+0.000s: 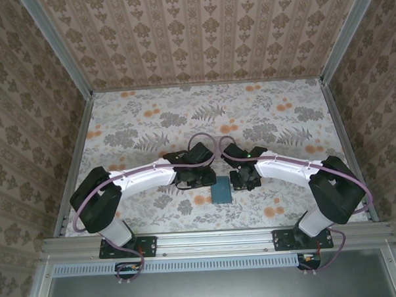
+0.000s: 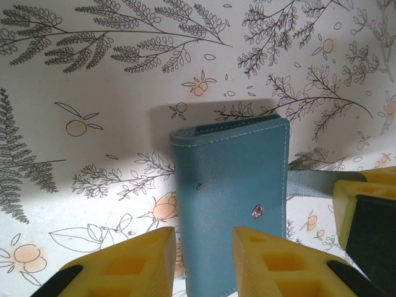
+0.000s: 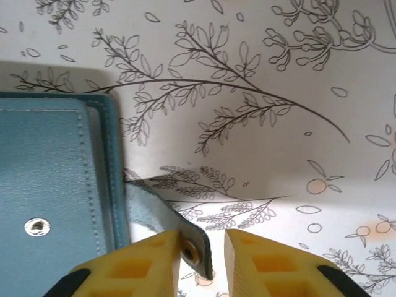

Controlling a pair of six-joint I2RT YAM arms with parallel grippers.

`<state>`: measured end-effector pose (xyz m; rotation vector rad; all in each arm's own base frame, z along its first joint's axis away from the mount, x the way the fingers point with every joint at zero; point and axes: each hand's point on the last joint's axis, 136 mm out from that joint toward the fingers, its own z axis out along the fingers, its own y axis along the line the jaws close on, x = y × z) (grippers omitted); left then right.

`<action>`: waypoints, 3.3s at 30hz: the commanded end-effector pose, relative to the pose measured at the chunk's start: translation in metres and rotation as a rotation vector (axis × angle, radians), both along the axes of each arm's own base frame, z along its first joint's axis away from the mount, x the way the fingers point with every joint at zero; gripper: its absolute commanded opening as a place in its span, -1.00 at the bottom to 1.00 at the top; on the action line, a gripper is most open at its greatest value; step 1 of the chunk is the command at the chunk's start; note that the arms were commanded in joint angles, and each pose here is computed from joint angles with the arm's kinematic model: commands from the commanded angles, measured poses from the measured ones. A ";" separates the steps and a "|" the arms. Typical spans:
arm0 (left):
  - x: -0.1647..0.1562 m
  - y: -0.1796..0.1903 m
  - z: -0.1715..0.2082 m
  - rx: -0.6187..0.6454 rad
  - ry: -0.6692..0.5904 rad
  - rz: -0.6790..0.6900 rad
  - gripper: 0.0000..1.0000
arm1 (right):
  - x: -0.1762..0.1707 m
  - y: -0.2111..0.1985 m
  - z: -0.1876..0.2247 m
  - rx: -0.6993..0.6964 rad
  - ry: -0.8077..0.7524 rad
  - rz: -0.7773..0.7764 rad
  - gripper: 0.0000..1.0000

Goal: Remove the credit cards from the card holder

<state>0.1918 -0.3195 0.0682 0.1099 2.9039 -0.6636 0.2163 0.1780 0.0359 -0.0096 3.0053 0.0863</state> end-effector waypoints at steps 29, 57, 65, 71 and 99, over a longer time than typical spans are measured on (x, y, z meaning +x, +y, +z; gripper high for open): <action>-0.016 -0.026 -0.008 0.345 -0.025 -0.235 0.26 | -0.010 0.006 -0.007 0.387 -0.016 -0.174 -1.00; -0.016 -0.032 -0.022 0.373 -0.017 -0.234 0.55 | -0.013 0.003 -0.009 0.398 -0.012 -0.184 -1.00; -0.011 -0.033 -0.015 0.341 -0.037 -0.210 0.56 | -0.015 0.002 -0.011 0.396 -0.007 -0.188 -1.00; -0.009 -0.034 -0.018 0.329 -0.033 -0.202 0.58 | -0.014 0.002 -0.011 0.398 -0.009 -0.189 -1.00; -0.009 -0.029 -0.041 0.381 -0.004 -0.209 0.55 | -0.015 0.002 -0.011 0.393 -0.003 -0.191 -0.99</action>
